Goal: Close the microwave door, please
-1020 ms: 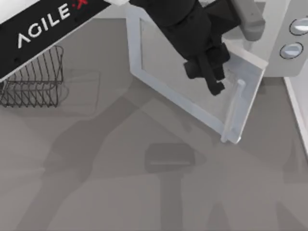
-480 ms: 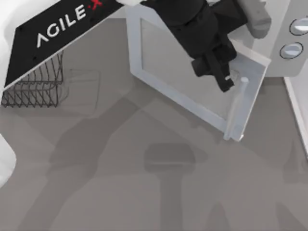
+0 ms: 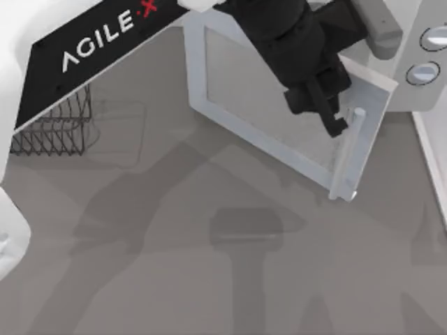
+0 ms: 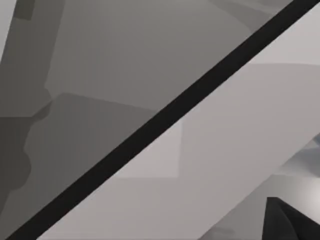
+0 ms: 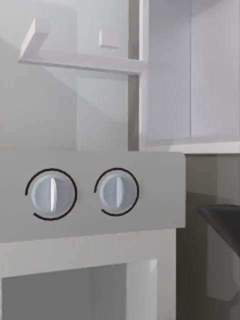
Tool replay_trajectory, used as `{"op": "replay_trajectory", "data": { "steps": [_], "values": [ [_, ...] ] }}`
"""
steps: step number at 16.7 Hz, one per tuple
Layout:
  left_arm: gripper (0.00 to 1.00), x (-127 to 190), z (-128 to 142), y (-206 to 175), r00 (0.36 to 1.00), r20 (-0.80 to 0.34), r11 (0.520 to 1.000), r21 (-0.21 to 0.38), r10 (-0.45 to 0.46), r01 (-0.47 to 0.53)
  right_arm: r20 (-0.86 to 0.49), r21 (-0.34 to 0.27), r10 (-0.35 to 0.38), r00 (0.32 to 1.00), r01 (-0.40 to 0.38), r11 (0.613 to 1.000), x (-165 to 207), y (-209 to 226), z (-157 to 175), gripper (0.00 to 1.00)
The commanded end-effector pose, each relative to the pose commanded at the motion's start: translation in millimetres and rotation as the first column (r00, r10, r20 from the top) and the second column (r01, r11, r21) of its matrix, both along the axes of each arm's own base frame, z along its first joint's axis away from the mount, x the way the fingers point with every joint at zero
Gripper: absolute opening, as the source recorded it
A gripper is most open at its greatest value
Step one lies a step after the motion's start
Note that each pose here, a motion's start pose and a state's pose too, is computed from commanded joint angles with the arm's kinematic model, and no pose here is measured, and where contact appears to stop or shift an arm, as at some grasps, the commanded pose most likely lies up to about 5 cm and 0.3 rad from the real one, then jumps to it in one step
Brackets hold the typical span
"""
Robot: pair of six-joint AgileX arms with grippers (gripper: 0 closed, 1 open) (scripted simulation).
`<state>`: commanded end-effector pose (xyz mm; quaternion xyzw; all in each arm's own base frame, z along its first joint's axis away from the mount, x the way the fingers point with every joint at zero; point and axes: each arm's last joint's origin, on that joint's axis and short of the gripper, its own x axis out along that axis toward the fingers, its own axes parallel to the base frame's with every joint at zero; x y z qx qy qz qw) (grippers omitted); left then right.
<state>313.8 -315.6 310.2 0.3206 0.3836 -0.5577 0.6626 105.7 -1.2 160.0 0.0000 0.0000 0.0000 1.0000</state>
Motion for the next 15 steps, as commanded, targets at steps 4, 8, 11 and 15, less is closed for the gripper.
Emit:
{"op": "replay_trajectory", "data": {
  "steps": [4,8,11,15],
  "values": [
    [0.00,2.6,-0.2,-9.5,1.000,-0.001,1.000,-0.005,0.002,-0.002,0.000,0.000,0.000,1.000,0.000,1.000,0.0,0.0,0.0,1.00],
    [0.00,4.5,0.8,-11.3,1.000,0.001,1.000,-0.011,0.004,-0.003,0.000,0.000,0.000,1.000,0.000,1.000,0.0,0.0,0.0,1.00],
    [0.00,1.6,-0.3,-13.9,1.000,0.007,1.000,-0.003,-0.004,0.004,0.000,0.000,0.000,1.000,0.000,1.000,0.0,0.0,0.0,1.00],
    [0.00,-16.3,-10.1,-40.2,0.997,0.052,0.997,0.058,-0.054,0.051,0.000,0.000,0.000,1.000,0.000,1.000,0.0,0.0,0.0,1.00]
  ]
}}
